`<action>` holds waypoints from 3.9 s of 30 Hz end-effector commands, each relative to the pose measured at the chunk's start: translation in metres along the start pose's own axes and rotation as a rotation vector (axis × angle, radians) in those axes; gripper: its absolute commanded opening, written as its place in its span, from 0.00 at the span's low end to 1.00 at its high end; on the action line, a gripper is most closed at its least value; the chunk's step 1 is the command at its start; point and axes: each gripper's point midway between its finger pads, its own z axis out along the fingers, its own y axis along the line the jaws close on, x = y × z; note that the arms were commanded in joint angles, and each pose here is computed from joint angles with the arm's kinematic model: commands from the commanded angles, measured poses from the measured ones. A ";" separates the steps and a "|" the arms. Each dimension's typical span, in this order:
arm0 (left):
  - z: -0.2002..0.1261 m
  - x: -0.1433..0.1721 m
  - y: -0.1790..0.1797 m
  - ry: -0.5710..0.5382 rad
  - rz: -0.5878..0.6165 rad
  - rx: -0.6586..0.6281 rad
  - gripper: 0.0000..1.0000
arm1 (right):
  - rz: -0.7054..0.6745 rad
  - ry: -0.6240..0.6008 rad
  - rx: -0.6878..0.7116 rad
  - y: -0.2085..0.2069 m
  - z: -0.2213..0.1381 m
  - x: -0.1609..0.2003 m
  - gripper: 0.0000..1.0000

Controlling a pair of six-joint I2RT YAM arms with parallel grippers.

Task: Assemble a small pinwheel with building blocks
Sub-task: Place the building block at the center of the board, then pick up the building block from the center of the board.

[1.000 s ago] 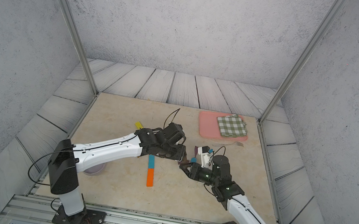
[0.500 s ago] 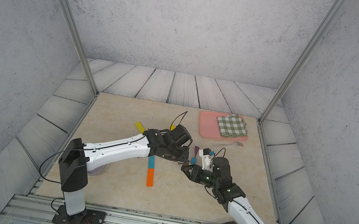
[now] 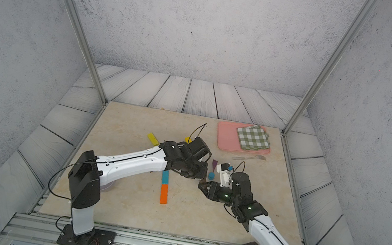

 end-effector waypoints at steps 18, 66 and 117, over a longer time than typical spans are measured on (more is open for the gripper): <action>0.009 0.001 0.040 0.100 -0.051 -0.175 0.00 | -0.010 -0.007 0.566 -0.070 -0.069 0.008 0.99; 0.102 -0.003 0.015 0.200 -0.153 -0.276 0.36 | 0.132 -0.273 0.861 -0.123 -0.138 -0.076 0.99; -0.166 -0.019 0.301 -0.355 -0.354 -0.345 0.96 | -0.181 0.498 0.742 -0.124 0.031 0.031 0.34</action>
